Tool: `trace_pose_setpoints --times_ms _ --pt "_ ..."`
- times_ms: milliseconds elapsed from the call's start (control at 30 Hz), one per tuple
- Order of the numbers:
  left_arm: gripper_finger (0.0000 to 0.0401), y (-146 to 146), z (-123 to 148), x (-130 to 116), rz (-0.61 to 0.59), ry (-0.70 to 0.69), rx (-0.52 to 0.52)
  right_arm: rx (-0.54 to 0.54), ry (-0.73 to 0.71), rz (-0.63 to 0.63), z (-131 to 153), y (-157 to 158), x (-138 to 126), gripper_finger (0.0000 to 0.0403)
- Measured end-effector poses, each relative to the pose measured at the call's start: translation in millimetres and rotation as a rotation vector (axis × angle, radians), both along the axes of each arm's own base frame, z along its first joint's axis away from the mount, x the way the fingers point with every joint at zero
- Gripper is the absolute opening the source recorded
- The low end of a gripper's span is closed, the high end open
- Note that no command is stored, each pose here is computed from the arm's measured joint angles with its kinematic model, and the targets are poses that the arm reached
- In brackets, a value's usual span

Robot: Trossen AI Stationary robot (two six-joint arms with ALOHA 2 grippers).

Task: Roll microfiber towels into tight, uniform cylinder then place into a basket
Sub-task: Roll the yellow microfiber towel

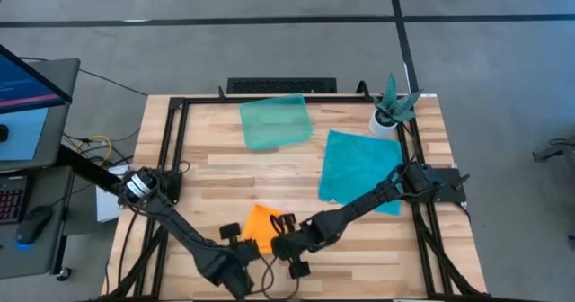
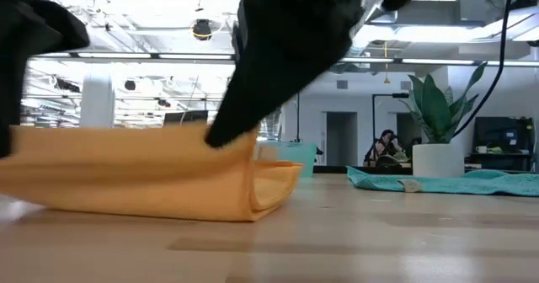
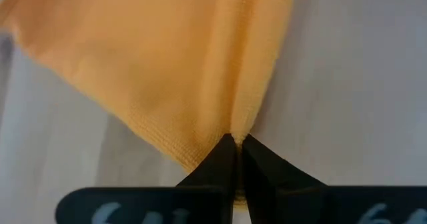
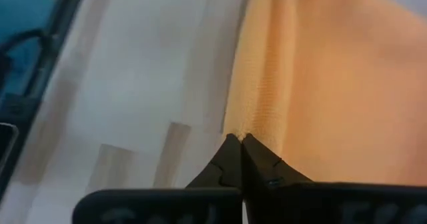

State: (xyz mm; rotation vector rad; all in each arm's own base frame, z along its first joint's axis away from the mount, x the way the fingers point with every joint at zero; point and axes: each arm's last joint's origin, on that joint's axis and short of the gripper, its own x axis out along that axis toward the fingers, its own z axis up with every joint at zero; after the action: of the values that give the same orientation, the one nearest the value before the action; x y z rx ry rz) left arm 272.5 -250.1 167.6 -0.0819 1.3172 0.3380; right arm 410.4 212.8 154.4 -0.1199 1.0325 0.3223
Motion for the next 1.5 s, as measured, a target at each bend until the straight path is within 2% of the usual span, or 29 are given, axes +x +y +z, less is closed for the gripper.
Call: trace_pose_setpoints --times_ms 167,333,533,767,833,967,1100,1333,1500 --pt "0.0006 21 -6 11 0.07 0.045 0.003 -0.009 0.033 -0.035 -11 -6 2 0.0009" --pt "0.0006 28 -10 15 0.071 0.073 -0.021 -0.021 0.059 -0.042 -19 -9 3 0.0011" --pt "0.0006 9 -10 10 0.002 0.05 -0.117 0.003 0.044 -0.003 -14 1 0 0.001" --pt "0.0006 -19 -8 3 -0.087 -0.014 -0.245 0.16 0.061 0.128 4 23 -1 0.0012" --pt "0.0006 -23 -7 2 -0.101 -0.026 -0.269 0.174 0.058 0.165 7 29 -3 0.0013" --pt "0.0006 -23 -7 2 -0.114 -0.025 -0.265 0.102 0.011 0.182 10 32 -4 0.001" --pt "0.0006 -15 -8 7 -0.091 -0.008 -0.255 0.15 0.078 0.092 5 20 2 0.001" --pt "0.0006 -11 -8 11 -0.086 -0.005 -0.265 0.153 0.136 0.05 -1 15 0 0.0011" --pt "0.0006 -11 -8 11 -0.095 -0.004 -0.265 0.134 0.115 0.108 -1 22 -3 0.001"
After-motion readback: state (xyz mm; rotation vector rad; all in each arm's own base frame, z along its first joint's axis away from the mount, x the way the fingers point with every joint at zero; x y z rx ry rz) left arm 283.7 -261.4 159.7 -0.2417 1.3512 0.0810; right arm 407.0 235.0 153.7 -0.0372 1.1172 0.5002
